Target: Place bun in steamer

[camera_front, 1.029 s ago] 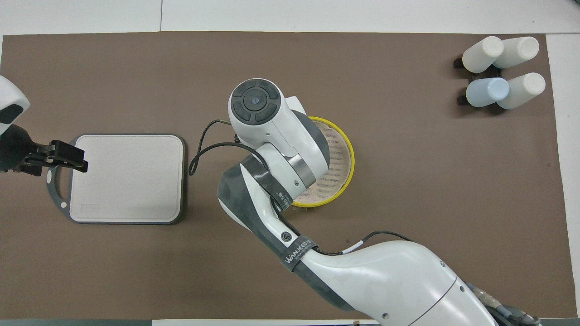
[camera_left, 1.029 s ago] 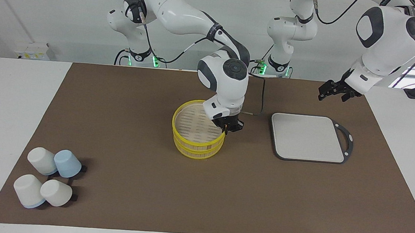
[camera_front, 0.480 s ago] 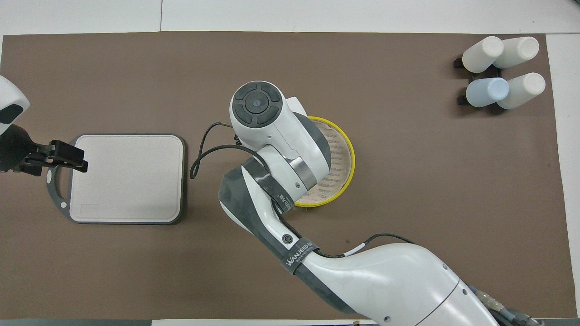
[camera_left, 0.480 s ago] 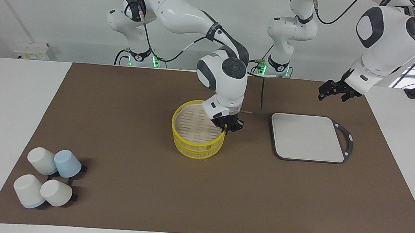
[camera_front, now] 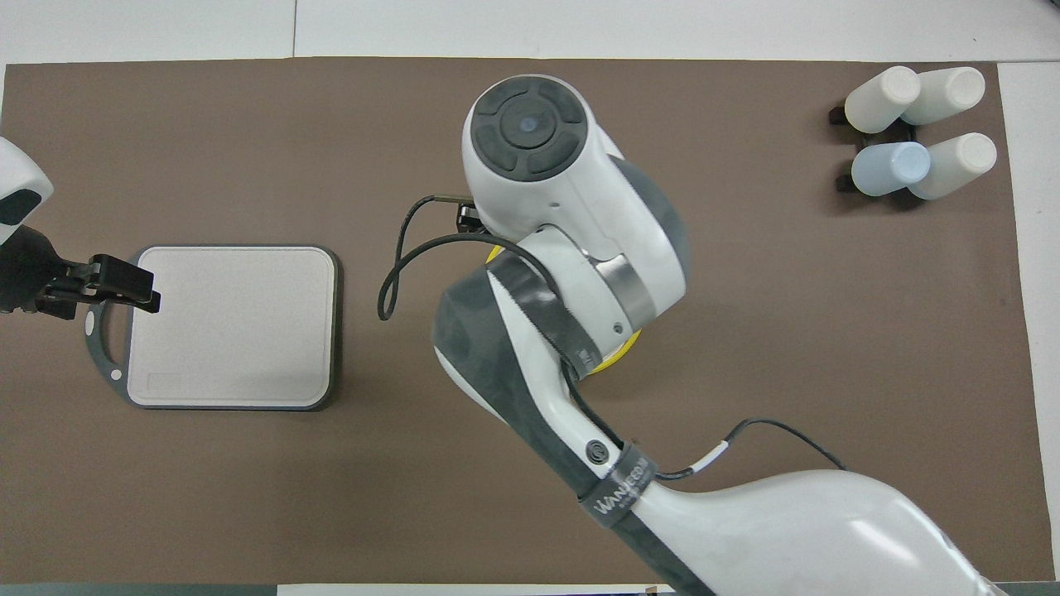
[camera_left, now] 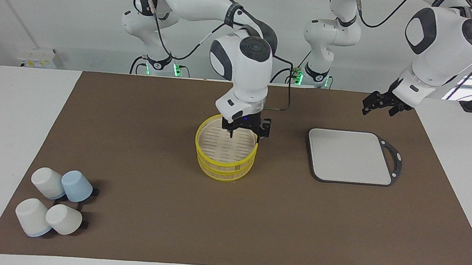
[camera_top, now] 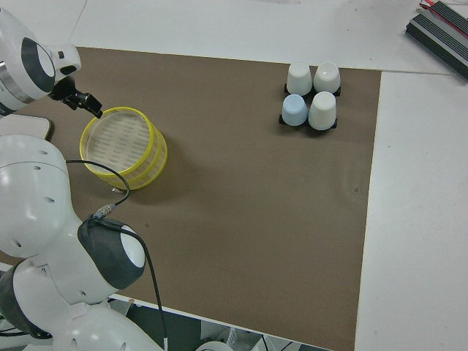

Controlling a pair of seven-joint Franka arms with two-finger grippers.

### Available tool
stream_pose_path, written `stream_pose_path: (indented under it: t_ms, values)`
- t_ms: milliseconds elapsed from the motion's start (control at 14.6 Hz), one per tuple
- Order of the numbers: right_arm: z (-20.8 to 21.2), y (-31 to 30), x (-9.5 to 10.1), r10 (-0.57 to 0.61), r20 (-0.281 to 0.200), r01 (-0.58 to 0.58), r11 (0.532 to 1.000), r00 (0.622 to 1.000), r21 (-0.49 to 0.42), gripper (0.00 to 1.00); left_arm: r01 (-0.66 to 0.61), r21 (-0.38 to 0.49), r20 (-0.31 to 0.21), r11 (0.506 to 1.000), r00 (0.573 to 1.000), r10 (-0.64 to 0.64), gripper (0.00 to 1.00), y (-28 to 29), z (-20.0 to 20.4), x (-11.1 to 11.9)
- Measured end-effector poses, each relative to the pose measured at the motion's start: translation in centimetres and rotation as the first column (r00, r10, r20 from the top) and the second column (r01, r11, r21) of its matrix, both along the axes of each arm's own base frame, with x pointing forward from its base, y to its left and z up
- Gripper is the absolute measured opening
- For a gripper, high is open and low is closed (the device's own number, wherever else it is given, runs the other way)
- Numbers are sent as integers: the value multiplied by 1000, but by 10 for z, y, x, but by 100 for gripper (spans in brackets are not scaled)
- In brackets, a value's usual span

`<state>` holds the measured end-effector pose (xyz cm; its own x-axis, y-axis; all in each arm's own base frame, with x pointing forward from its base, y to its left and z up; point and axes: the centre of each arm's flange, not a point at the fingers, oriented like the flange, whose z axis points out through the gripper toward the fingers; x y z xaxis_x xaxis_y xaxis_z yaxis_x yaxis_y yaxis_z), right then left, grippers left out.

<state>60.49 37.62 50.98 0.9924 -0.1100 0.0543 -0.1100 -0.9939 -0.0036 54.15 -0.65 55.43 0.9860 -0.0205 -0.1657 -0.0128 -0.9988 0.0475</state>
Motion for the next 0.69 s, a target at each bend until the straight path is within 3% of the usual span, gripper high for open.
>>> stream_pose_path:
  t_ms: [137, 343, 549, 686]
  values:
    - [39, -60, 11, 125, 1, -125, 992, 992, -30, 100, 1, 0, 1, 1000, 1000, -1, 100, 0, 0, 0]
    - [72, -170, 31, 306, -40, -308, 950, 951, -54, 100, 2, 0, 6, 1000, 1000, -2, 100, 0, 2, 0]
    - [90, -266, 39, 365, -66, -369, 928, 928, -52, 100, 4, -1, 7, 1000, 1000, -4, 100, 0, 2, 0]
    - [98, -302, 30, 342, -107, -348, 937, 934, -42, 100, 4, -1, 7, 1000, 1000, -4, 100, 0, 2, 0]
